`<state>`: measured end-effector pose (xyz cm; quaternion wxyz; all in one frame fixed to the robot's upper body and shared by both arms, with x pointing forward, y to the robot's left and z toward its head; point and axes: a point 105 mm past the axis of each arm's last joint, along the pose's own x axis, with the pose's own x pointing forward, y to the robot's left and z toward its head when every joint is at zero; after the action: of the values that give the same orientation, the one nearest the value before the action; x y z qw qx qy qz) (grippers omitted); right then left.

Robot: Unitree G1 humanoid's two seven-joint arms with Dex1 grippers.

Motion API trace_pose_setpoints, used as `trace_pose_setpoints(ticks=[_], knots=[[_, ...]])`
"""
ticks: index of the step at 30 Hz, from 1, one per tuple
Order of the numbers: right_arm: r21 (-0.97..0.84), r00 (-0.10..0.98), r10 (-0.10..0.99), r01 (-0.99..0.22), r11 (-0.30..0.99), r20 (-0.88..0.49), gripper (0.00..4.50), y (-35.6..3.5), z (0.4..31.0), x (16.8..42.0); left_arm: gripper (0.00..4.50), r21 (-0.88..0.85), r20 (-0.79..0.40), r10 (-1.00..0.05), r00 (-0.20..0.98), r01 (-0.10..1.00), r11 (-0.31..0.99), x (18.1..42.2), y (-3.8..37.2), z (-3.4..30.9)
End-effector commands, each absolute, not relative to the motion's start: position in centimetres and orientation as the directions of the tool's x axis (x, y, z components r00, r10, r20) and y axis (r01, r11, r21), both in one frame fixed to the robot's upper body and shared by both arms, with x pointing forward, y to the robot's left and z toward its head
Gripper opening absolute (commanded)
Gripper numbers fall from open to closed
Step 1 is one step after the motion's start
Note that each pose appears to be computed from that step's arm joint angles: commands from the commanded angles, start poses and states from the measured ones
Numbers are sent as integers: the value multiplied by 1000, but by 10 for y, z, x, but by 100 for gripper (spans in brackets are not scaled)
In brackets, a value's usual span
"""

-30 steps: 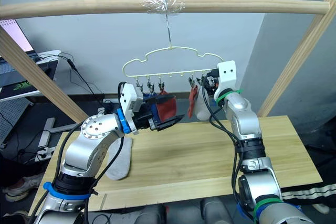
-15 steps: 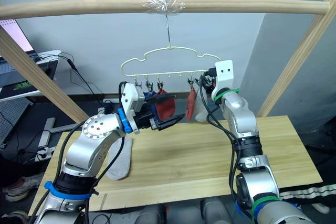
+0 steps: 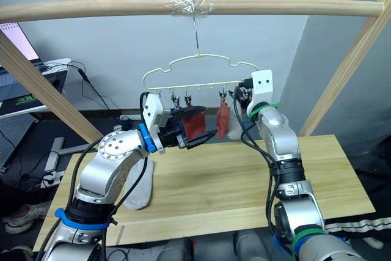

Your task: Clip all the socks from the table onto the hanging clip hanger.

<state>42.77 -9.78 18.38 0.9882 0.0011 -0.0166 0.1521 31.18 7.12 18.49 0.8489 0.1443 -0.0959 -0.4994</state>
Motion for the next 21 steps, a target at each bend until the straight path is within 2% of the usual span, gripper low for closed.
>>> trace_pose_setpoints(ticks=[1, 15, 21], knots=[[-13, 952, 283, -284, 959, 114, 248, -101, 203, 424, 371, 386, 43, -887, 460, 811, 439, 307, 66, 197], [42, 961, 255, -260, 965, 107, 248, -98, 202, 427, 371, 393, 44, -884, 465, 806, 443, 308, 66, 199], [22, 957, 267, -271, 962, 109, 248, -100, 199, 419, 371, 394, 46, -886, 462, 807, 441, 308, 66, 199]])
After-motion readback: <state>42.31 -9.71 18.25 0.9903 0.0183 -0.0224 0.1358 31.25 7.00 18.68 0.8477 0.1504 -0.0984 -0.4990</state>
